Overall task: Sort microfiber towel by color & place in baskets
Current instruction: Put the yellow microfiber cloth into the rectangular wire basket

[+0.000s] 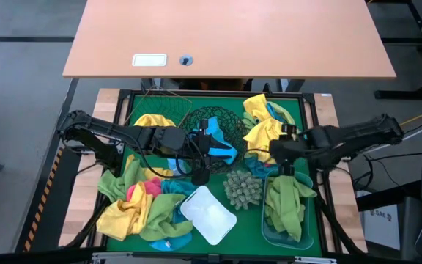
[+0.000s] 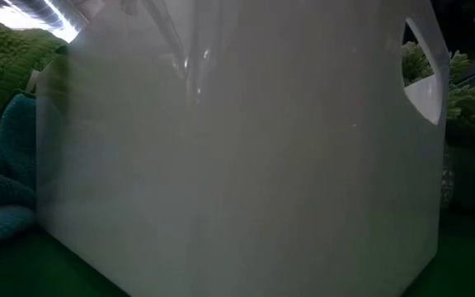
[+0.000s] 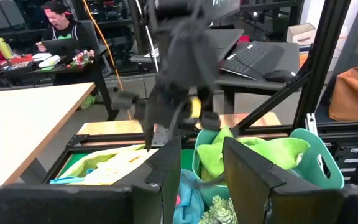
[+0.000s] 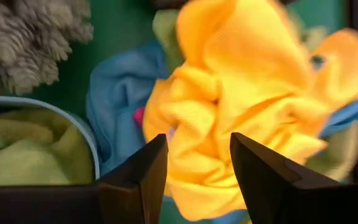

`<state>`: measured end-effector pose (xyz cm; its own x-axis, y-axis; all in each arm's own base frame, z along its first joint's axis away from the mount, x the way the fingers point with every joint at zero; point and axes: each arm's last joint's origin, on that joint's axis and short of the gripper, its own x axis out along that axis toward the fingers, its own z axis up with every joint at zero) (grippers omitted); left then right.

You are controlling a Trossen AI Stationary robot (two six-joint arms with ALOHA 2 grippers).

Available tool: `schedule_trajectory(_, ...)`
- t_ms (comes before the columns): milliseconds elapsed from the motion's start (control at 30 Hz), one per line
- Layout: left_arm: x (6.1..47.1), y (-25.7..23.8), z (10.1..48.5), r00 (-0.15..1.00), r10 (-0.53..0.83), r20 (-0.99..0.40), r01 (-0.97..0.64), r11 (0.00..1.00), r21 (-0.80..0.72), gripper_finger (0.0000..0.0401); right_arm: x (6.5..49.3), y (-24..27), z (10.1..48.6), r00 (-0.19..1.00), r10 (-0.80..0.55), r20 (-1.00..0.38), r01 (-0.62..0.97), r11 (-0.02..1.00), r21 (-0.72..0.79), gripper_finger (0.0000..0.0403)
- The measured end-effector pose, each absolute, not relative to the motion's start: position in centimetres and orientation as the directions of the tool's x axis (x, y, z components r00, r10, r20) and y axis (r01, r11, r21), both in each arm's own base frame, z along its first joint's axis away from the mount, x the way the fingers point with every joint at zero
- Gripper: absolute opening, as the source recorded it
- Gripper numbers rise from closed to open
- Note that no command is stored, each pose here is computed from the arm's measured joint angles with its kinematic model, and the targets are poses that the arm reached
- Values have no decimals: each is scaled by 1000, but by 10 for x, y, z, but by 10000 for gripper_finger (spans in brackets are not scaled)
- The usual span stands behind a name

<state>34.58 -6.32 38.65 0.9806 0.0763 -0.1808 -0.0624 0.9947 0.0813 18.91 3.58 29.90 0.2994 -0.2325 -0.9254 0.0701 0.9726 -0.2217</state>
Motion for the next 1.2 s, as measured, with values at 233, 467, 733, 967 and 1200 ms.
schedule_trajectory(233,346,-63,387,981,76,-181,-62,995,81,114,193,18,265,251,-202,-947,66,979,-192,175)
schedule_trajectory(467,346,-63,387,981,76,-181,-62,995,81,114,194,7,251,239,-232,-943,104,972,-213,175)
schedule_trajectory(733,346,-63,386,980,76,-181,-62,995,81,114,194,0,245,224,-183,-957,121,980,-159,175)
schedule_trajectory(967,346,-63,386,980,76,-181,-62,995,81,114,194,1,244,218,-156,-963,99,986,-137,167)
schedule_trajectory(1200,346,-63,386,980,76,-186,-62,995,82,114,200,2,238,194,-157,-968,96,985,-140,78)
